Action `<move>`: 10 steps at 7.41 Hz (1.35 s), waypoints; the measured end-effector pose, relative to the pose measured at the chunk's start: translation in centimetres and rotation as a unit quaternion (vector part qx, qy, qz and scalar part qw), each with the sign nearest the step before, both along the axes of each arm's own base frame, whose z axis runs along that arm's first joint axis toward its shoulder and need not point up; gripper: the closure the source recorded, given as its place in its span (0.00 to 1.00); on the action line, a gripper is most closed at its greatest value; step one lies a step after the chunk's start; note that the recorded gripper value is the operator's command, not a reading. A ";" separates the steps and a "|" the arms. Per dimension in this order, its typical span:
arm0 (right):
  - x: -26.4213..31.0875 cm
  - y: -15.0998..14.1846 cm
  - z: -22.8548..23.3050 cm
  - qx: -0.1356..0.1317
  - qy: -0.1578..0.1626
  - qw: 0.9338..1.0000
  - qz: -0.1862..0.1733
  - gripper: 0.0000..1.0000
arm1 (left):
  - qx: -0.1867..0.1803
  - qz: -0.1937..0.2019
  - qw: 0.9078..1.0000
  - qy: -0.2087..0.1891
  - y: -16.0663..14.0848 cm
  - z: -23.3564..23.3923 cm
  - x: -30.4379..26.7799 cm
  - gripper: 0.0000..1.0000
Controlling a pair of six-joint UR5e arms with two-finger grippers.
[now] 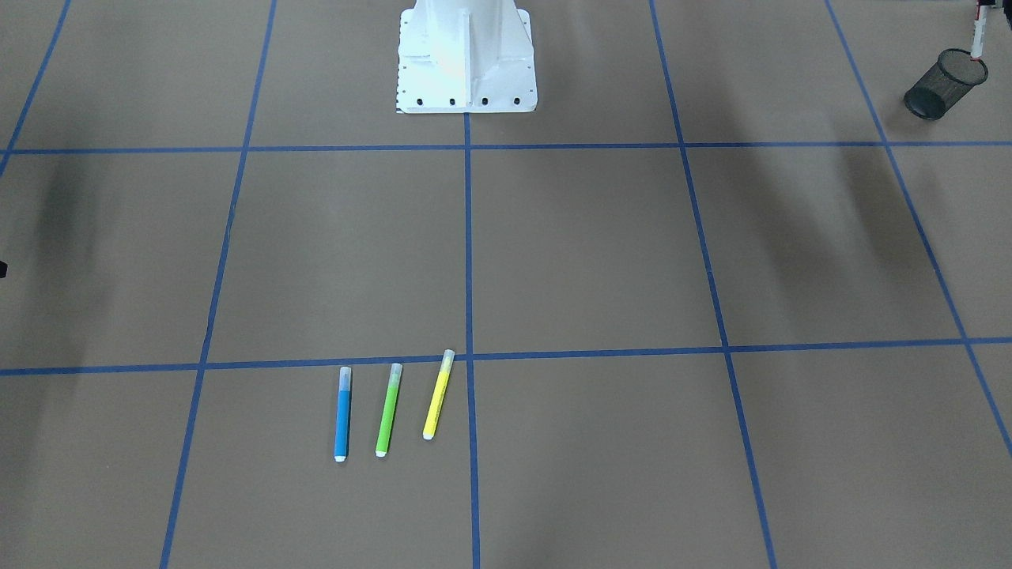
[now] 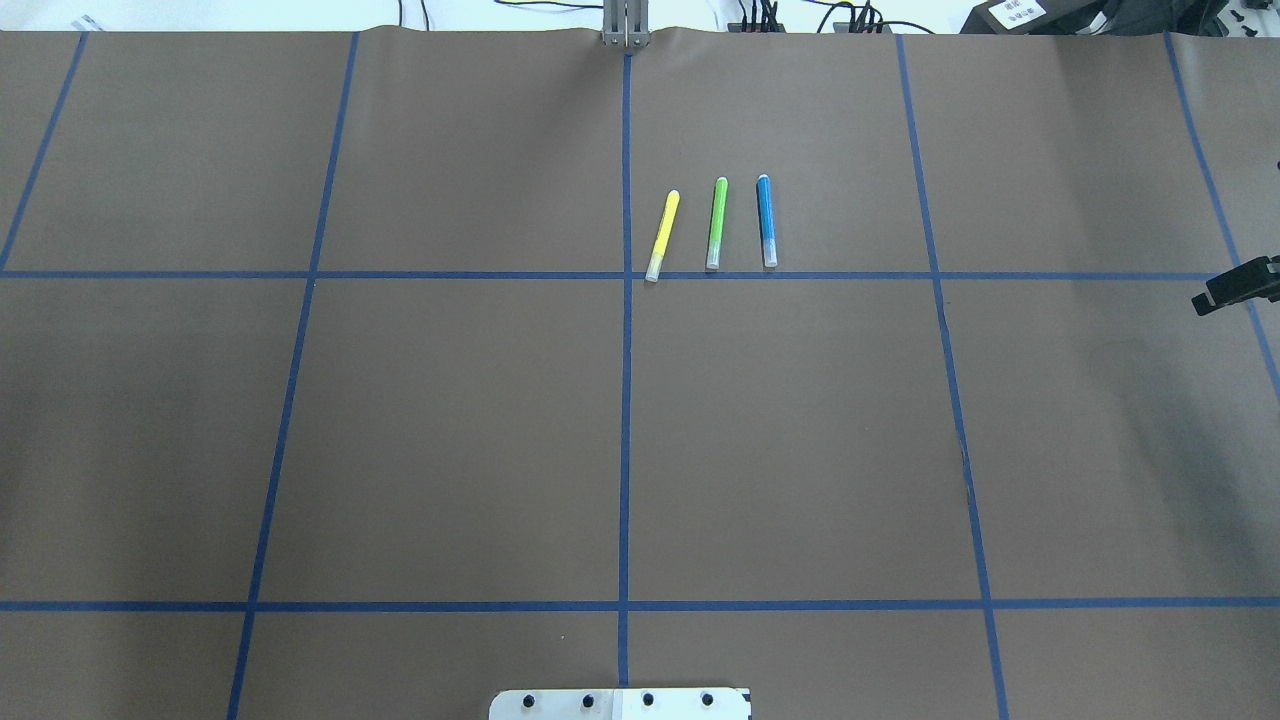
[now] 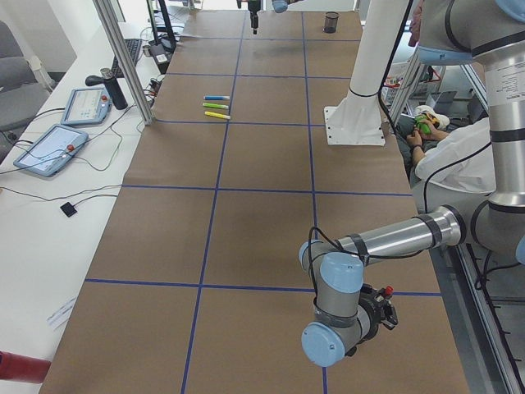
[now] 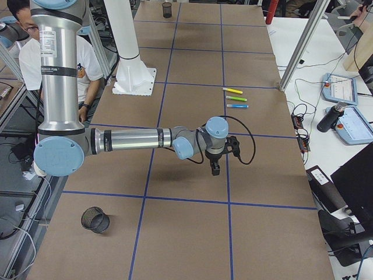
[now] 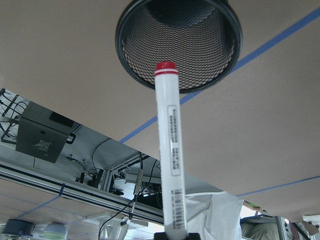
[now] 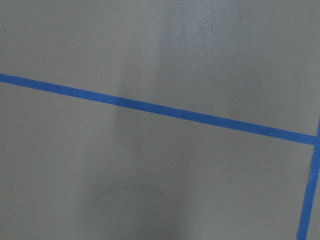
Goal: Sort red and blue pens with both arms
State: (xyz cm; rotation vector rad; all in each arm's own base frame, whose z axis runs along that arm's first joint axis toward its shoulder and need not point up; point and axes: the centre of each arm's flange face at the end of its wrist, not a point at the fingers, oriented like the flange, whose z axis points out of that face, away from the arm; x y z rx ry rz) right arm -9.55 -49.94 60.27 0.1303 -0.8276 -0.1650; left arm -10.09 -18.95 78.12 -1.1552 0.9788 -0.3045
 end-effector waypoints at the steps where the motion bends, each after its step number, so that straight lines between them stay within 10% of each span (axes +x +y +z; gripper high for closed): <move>1: 0.0 0.0 0.0 0.000 0.000 1.000 0.000 0.01 | 0.001 -0.002 1.000 0.000 0.0 0.7 0.0 1.00; 3: 0.0 0.0 -0.2 0.001 -0.001 1.000 0.000 0.01 | 0.005 -0.006 1.000 -0.001 0.5 3.1 0.2 0.83; 4: 0.0 0.0 -0.1 0.001 0.000 1.000 0.001 0.01 | 0.005 -0.010 1.000 -0.001 0.6 3.6 0.3 0.01; 7: -0.1 -0.3 -0.3 -0.001 -0.002 1.000 0.002 0.01 | 0.017 -0.024 1.000 -0.003 -0.2 3.9 0.4 0.00; 10: -1.9 -1.8 -2.9 -0.031 -0.016 0.999 0.037 0.01 | 0.126 -0.035 0.991 -0.018 -3.7 4.5 -0.1 0.00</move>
